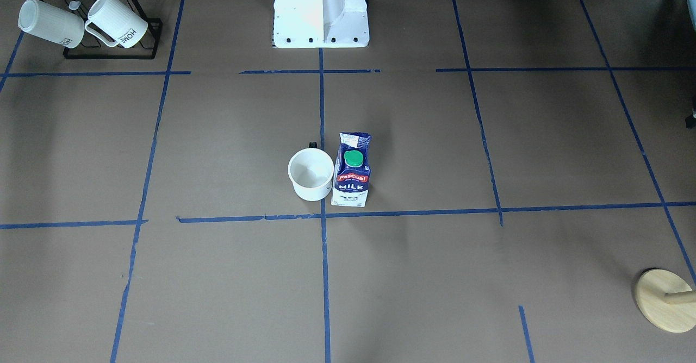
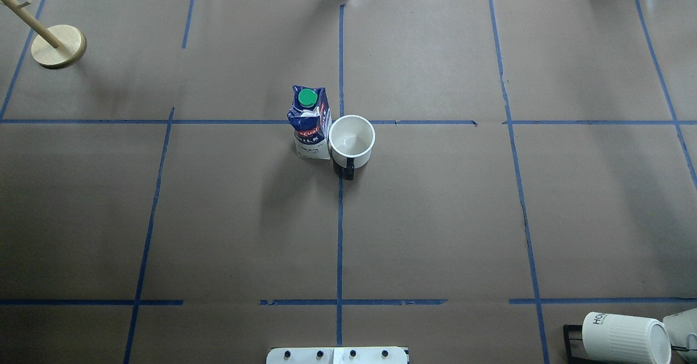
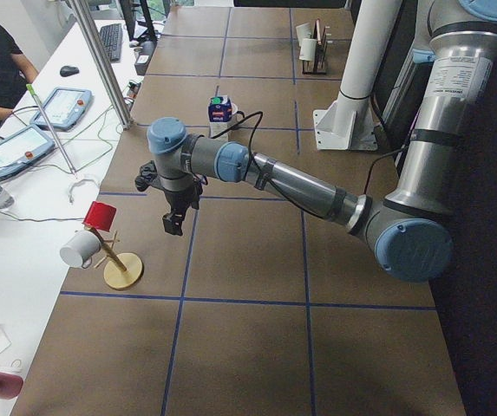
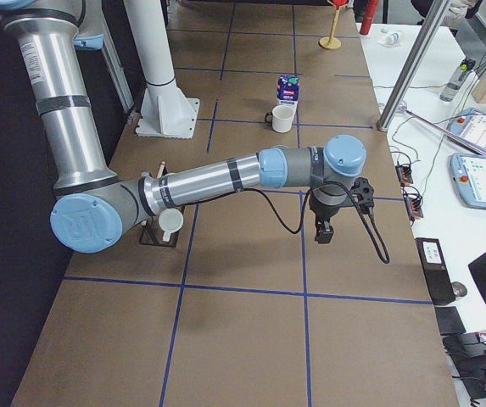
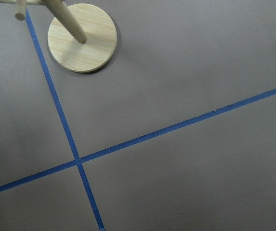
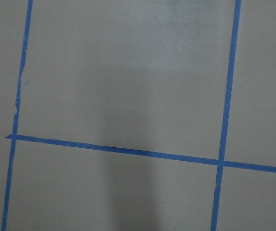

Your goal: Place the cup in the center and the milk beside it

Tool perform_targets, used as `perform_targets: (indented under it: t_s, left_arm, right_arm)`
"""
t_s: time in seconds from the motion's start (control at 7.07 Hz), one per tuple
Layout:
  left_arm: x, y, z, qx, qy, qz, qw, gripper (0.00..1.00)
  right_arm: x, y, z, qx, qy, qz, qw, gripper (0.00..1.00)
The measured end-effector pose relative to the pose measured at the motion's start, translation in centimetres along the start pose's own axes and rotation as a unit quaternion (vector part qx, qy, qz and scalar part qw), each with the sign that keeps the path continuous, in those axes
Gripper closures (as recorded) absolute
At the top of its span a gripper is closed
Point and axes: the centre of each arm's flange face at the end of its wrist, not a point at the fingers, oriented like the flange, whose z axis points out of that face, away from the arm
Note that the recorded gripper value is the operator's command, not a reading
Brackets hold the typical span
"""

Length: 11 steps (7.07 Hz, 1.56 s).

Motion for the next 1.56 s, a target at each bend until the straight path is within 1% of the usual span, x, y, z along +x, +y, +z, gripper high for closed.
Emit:
perform_targets:
  t_s: [0.28, 0.57, 0.99, 1.56]
  left_arm:
    - [-1.2, 0.2, 1.3, -0.011, 0.002, -0.011, 0.9999, 0.0]
    - [-1.9, 0.0, 2.0, -0.013, 0.003, -0.021, 0.9997, 0.0]
    - [-1.5, -0.3, 1.3, -0.005, 0.001, -0.029, 0.9996, 0.0]
    - [-2.0, 0.2, 0.8, -0.006, 0.0, -0.039, 0.9992, 0.0]
  right_arm:
    - [-1.8, 0.4, -0.9, 0.001, 0.007, -0.009, 0.9999, 0.0]
    - [-2.2, 0.8, -1.2, 0.0, 0.022, -0.014, 0.9997, 0.0]
    - [-2.5, 0.9, -0.9, -0.002, 0.021, -0.016, 0.9996, 0.0]
    - [-2.7, 1.0, -0.2, -0.007, 0.022, -0.019, 0.9996, 0.0]
